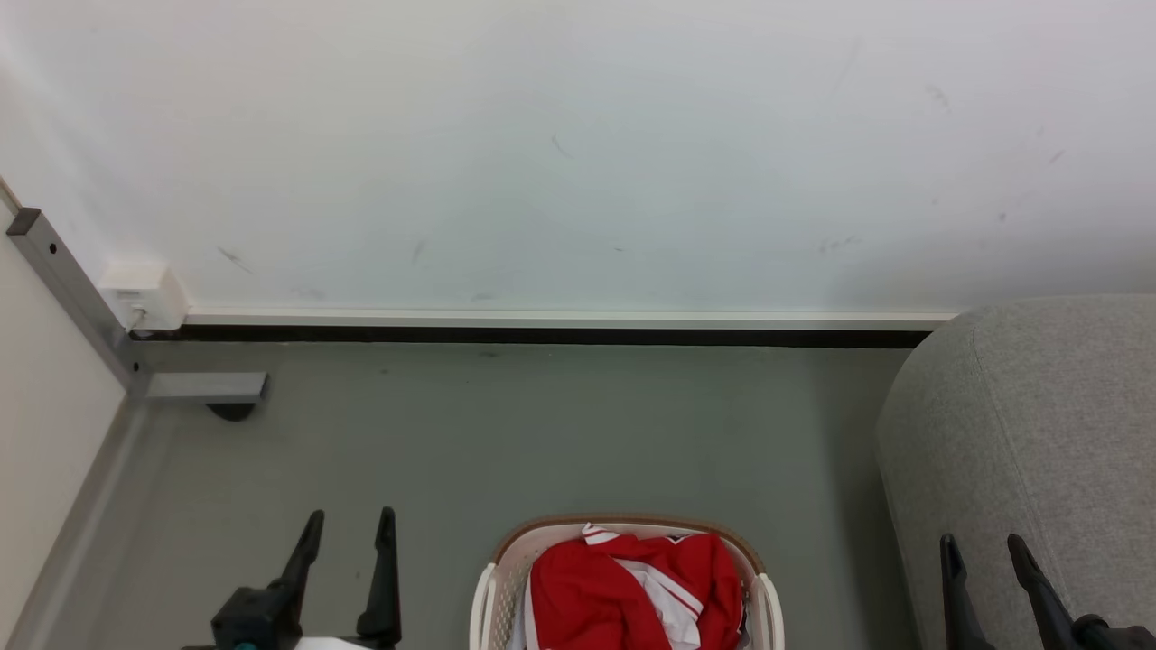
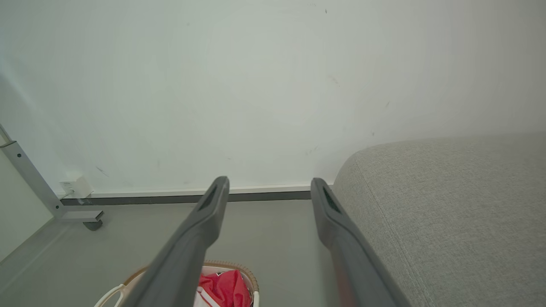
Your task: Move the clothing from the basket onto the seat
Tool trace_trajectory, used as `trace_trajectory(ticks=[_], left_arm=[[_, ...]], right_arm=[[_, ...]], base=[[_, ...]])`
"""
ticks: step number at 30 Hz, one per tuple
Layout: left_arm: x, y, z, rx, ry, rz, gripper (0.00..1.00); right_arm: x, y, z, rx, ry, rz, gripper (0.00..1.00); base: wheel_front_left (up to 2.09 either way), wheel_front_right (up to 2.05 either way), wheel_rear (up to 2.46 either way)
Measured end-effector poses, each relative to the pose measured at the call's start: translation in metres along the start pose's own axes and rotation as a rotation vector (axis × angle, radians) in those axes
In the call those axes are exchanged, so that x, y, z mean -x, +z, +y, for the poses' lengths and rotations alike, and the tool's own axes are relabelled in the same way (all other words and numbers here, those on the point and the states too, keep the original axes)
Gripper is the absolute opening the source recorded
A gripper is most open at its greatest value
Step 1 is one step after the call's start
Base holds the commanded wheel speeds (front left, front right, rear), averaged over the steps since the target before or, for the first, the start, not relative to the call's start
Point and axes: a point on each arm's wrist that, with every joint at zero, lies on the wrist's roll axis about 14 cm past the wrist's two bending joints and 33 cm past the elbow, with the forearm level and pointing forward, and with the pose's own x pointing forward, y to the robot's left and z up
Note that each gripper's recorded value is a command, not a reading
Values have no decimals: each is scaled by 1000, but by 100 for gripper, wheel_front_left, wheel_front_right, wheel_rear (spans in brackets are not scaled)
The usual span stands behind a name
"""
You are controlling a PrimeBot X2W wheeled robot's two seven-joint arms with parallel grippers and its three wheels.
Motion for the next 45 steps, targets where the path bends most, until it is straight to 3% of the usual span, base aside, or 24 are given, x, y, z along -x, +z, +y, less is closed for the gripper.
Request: trace_trajectory(ticks=[18, 27, 33, 37, 45], left_arm=[[-4, -6, -5, 11, -17, 19, 100], [-39, -11, -54, 5, -195, 29, 100], [-70, -48, -103, -32, -367, 128, 100], [-87, -92, -131, -59, -463, 279, 100], [-94, -202, -154, -104, -556, 630, 100]], right_arm=[[3, 0, -7, -25, -27, -3, 100], [-1, 10, -31, -22, -98, -36, 100], [-11, 10, -50, 4, -145, -34, 100], [-26, 2, -57, 30, -157, -11, 100], [-66, -25, -69, 55, -157, 34, 100]], base=[[0, 0, 0], [0, 0, 0], [0, 0, 0], [0, 0, 0], [0, 0, 0]])
